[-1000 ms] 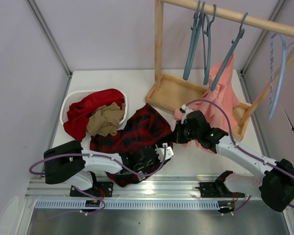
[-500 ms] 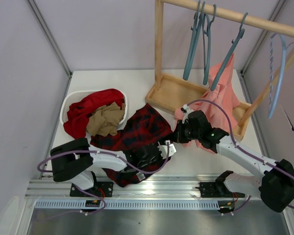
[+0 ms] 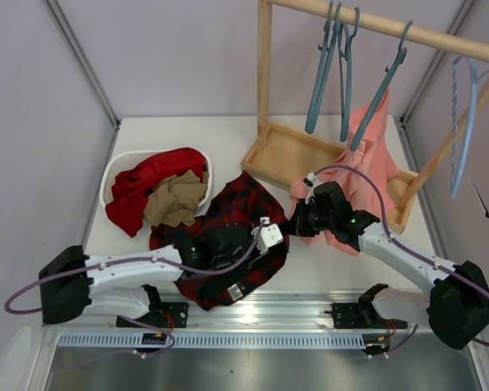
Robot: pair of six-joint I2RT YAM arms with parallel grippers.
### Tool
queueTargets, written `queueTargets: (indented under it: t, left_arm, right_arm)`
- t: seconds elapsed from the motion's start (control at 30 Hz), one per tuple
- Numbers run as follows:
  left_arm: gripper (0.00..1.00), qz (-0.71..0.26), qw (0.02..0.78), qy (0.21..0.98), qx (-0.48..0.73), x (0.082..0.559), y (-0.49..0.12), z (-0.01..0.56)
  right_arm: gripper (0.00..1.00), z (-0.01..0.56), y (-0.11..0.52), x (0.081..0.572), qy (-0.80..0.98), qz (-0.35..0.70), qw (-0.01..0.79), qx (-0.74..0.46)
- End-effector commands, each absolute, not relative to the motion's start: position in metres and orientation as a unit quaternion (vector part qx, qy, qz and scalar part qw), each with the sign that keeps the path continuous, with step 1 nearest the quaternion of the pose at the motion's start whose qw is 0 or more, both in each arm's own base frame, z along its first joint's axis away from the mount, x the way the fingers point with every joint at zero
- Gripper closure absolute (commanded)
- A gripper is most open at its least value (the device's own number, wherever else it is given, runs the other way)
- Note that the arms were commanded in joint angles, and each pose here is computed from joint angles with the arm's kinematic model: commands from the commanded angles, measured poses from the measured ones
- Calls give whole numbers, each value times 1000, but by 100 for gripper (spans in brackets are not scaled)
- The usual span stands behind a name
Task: Place the skirt on the hanger
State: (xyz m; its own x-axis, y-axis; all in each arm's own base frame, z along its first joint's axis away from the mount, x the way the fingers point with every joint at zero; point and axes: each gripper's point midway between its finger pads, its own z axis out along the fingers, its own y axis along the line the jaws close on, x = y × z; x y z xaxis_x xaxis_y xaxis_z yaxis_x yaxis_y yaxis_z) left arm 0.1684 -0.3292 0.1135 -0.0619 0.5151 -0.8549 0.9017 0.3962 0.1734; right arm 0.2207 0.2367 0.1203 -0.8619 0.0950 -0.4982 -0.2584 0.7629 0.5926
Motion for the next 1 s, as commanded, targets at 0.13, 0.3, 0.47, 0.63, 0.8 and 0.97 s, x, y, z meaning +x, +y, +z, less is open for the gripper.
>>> queueTargets:
  t: [0.13, 0.3, 0.47, 0.63, 0.8, 0.97]
  left_arm:
    - [100, -269, 471, 718, 435, 156, -305, 189]
    - [100, -253, 468, 756, 380, 167, -276, 217]
    - [100, -296, 462, 742, 385, 151, -279, 228]
    - [100, -385, 420, 762, 307, 121, -301, 214]
    - [93, -466, 370, 782, 187, 96, -322, 203]
    - [66, -450, 346, 821, 67, 97, -321, 163]
  right_arm:
    - [100, 169, 257, 223, 879, 391, 267, -48]
    - [97, 208, 270, 224, 866, 390, 302, -78]
    - [100, 211, 266, 235, 870, 366, 324, -64]
    - [100, 192, 271, 234, 878, 363, 305, -60]
    - [100, 186, 265, 233, 878, 352, 319, -64]
    - [100, 178, 257, 233, 881, 330, 328, -79]
